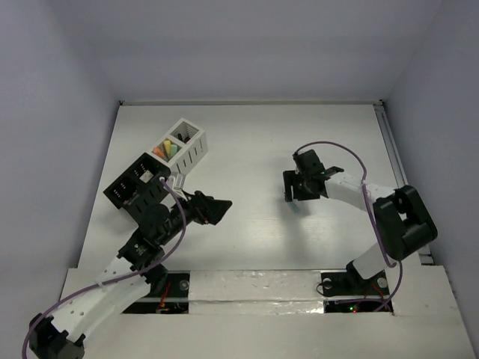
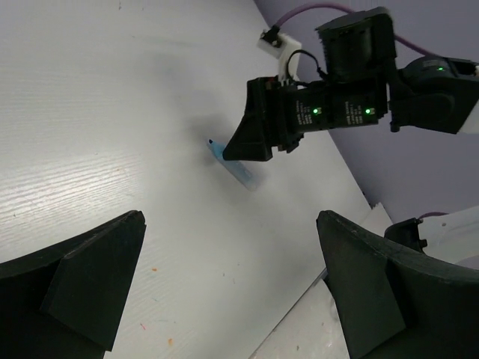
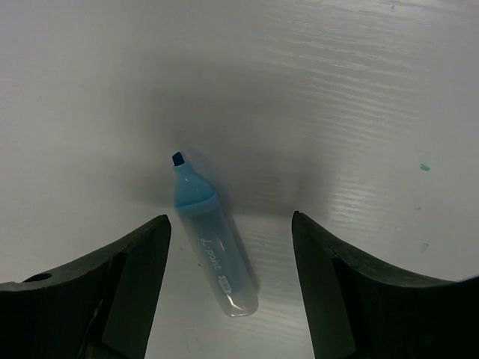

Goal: Sort the stationery into containers
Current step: Pick up the pen from the center of the board, then close the pen cap on the pen.

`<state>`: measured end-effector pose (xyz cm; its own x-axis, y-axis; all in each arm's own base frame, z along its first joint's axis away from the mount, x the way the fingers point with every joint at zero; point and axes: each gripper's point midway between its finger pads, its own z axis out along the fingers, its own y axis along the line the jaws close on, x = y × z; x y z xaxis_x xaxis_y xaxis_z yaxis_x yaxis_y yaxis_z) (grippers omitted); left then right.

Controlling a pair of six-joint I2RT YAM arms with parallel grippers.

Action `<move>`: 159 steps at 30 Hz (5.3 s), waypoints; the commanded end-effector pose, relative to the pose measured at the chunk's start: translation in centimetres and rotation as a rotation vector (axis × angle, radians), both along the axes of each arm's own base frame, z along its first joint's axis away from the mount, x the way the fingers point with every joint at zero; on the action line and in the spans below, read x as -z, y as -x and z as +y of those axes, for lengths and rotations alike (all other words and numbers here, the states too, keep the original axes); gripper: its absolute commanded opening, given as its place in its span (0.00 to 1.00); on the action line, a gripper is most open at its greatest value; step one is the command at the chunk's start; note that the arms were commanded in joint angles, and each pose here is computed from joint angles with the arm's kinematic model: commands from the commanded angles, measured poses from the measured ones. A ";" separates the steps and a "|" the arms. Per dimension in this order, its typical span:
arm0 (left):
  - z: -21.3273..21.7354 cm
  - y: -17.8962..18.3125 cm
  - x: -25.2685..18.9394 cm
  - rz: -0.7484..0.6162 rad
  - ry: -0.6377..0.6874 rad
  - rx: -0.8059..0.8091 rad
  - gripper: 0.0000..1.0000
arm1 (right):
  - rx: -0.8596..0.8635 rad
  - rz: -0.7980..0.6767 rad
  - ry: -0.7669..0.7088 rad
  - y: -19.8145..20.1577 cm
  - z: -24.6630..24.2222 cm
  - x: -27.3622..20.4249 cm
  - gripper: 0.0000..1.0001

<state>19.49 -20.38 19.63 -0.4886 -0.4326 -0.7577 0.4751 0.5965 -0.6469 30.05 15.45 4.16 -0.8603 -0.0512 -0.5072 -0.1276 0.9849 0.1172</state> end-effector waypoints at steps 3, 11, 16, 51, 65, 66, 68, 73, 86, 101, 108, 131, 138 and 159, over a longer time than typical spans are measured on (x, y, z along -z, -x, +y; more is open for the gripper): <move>-0.3 -0.2 -1.5 -0.059 0.066 0.005 0.99 | -0.095 0.016 -0.078 -0.3 2.3 0.0 0.70; -1.5 -0.3 0.6 -0.021 0.033 0.059 0.99 | -0.075 0.088 -0.040 -0.3 2.1 1.6 0.32; -2.0 -0.5 1.8 0.006 0.006 0.081 0.99 | -0.078 0.013 -0.113 -1.1 4.0 -0.1 0.14; -4.5 -3.4 5.1 0.019 -0.081 0.044 0.32 | -0.298 -0.303 -0.770 3.6 23.9 -15.4 0.10; -2.1 -2.6 3.1 -0.059 -0.053 -0.026 0.00 | -0.301 -0.282 -0.751 4.2 23.3 -14.8 0.29; -1.8 -2.4 3.2 -0.054 -0.058 -0.030 0.00 | -0.312 -0.292 -0.744 4.1 23.3 -15.1 0.43; -1.2 -2.1 2.2 -0.078 -0.040 -0.045 0.00 | -0.324 -0.320 -0.724 4.1 22.8 -16.0 0.61; 0.9 -1.5 1.0 -0.074 -0.044 -0.111 0.00 | -0.370 -0.398 -0.687 4.5 21.5 -18.4 0.68; 4.5 1.3 -8.7 -0.164 0.051 -0.167 0.00 | -0.594 -0.254 -0.534 4.9 24.1 -11.2 0.39; 7.5 2.9 -15.1 -0.280 0.035 -0.223 0.00 | -0.793 -0.137 -0.274 4.7 33.4 -2.6 0.71; 7.2 2.8 -15.5 -0.298 0.045 -0.216 0.00 | -0.793 -0.138 -0.116 4.9 33.8 0.3 0.65; 3.9 0.6 -10.1 -0.221 0.037 -0.160 0.00 | -0.306 -0.402 -0.190 -0.7 23.2 -8.3 0.00; -0.4 -0.2 -5.2 -0.181 0.077 -0.019 0.00 | -0.075 -0.603 -0.447 -2.9 17.2 -17.3 0.00; -2.5 -1.9 -0.1 -0.229 -0.036 0.028 0.00 | -0.084 -0.624 -0.913 -3.4 21.9 -25.2 0.00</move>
